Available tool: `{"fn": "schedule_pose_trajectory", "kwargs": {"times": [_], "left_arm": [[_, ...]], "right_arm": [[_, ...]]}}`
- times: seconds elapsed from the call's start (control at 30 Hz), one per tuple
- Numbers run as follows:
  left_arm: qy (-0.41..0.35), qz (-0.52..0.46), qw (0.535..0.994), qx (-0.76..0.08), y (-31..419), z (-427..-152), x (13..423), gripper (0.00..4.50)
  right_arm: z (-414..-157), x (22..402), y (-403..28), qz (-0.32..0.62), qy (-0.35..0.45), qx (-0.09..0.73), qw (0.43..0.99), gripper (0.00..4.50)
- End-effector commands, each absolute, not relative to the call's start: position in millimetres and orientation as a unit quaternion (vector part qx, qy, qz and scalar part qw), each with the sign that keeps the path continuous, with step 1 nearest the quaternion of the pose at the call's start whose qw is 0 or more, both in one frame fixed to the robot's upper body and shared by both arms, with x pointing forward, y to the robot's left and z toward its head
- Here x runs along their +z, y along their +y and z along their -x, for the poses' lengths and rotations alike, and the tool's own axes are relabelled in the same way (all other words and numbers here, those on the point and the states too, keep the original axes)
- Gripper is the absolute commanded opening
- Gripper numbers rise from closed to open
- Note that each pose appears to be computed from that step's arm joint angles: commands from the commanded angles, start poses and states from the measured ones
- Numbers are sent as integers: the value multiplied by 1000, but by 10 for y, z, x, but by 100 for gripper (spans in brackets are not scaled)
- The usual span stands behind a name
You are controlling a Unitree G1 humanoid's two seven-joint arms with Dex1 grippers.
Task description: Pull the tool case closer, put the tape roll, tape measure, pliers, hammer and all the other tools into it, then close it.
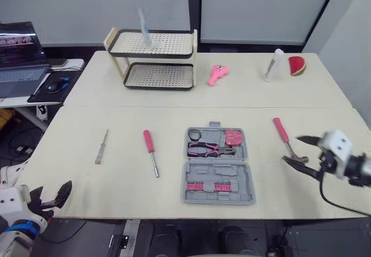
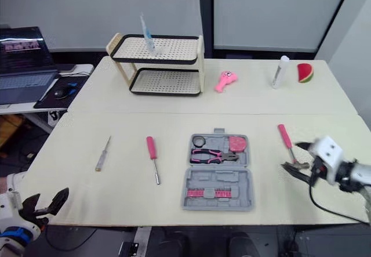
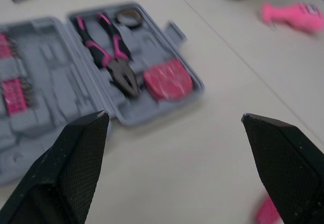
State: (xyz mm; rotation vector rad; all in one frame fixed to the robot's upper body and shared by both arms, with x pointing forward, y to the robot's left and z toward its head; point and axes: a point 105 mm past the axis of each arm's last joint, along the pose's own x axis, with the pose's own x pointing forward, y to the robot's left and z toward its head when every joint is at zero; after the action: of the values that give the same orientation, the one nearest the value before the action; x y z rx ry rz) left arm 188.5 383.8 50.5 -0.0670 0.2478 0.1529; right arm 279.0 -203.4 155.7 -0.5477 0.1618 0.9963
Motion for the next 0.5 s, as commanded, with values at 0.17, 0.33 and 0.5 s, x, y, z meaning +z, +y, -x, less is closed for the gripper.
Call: {"fn": "schedule_pose_trajectory", "kwargs": {"times": [0.17, 0.33, 0.5], "left_arm": [[134, 12, 990, 31, 3691, -1864, 635, 450], [134, 14, 991, 23, 3688, -1951, 679, 450], [127, 21, 992, 12, 3621, -2170, 695, 363]], "right_arm": [[-2758, 1825, -1406, 240, 54, 589, 770, 446], [-2749, 1834, -1202, 236, 48, 622, 745, 446], [-2722, 1823, -1091, 233, 39, 639, 732, 450]]}}
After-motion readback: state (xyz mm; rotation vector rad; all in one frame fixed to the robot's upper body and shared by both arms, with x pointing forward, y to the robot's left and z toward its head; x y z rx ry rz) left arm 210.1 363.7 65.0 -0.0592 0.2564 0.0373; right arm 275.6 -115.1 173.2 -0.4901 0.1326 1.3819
